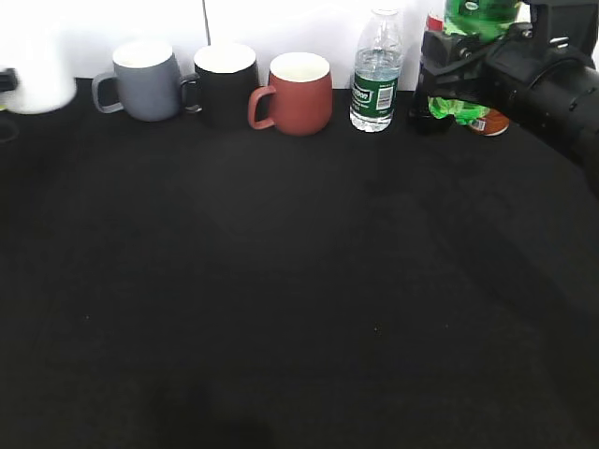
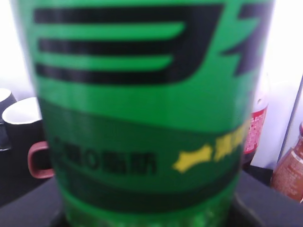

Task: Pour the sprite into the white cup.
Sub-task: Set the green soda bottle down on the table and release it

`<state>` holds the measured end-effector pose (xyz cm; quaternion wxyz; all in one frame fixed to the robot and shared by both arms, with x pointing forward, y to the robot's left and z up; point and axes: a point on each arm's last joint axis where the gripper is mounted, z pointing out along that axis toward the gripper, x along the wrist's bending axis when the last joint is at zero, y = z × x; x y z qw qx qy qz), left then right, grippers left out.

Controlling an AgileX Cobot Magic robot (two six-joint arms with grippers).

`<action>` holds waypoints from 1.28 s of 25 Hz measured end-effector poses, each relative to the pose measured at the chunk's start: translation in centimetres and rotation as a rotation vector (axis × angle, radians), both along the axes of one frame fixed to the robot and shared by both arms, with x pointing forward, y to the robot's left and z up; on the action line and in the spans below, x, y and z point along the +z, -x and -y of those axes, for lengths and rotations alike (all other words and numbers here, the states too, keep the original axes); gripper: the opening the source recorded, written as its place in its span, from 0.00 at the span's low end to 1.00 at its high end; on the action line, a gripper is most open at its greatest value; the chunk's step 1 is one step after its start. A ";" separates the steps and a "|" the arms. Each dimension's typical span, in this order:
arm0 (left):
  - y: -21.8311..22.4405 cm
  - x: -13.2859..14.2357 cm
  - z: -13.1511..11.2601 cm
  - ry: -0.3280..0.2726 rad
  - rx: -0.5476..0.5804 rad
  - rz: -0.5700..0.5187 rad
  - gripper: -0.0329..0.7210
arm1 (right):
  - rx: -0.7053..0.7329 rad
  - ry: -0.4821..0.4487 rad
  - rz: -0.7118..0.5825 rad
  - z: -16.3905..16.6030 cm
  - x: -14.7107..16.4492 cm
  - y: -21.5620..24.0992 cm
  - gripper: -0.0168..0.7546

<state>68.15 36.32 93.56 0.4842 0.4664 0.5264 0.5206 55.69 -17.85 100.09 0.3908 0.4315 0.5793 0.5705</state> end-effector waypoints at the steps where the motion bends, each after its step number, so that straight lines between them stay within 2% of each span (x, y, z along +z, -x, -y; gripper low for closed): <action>1: -1.0 -0.4 -0.1 -0.006 -0.006 0.003 0.15 | 0.000 0.000 -0.001 0.0 0.0 0.0 0.53; 6: -5.1 -4.1 0.1 -0.010 -0.029 -0.025 0.14 | -0.001 -0.013 -0.013 0.0 -0.1 0.0 0.53; 11: -6.9 -4.6 1.0 0.006 -0.041 -0.002 0.14 | -0.001 -0.008 -0.033 0.0 -0.3 0.0 0.53; 12: -6.9 -4.7 1.0 0.008 -0.040 -0.006 0.17 | -0.001 -0.008 -0.033 0.0 -0.3 0.0 0.53; 15: -6.4 -4.9 1.3 0.027 -0.040 -0.024 0.32 | -0.001 -0.009 -0.034 0.0 -0.3 0.0 0.53; 17: -5.4 -4.4 1.5 0.031 -0.042 -0.036 0.36 | -0.001 -0.009 -0.034 0.0 -0.3 0.0 0.53; 20: -2.4 -3.5 1.9 0.038 -0.043 -0.083 0.36 | -0.016 -0.020 -0.038 0.1 -0.3 0.0 0.53; 23: 2.9 -2.1 2.4 0.044 -0.047 -0.123 0.37 | -0.093 -0.035 -0.043 1.2 -0.3 -0.4 0.53; 25: 7.3 -0.4 3.0 0.041 -0.057 -0.095 0.37 | -0.170 -0.030 -0.041 3.6 -0.3 -1.1 0.53; 28: 12.3 3.1 4.3 -0.019 -0.147 -0.058 0.37 | -0.322 -0.027 -0.038 8.8 -0.3 -2.0 0.53; 30: 14.0 5.1 5.5 -0.019 -0.186 -0.054 0.37 | -0.399 -0.012 -0.023 12.0 -0.6 -2.7 0.53; 32: 14.6 6.4 7.9 -0.026 -0.262 -0.048 0.37 | -0.417 -0.019 -0.022 14.3 -2.2 -4.9 0.52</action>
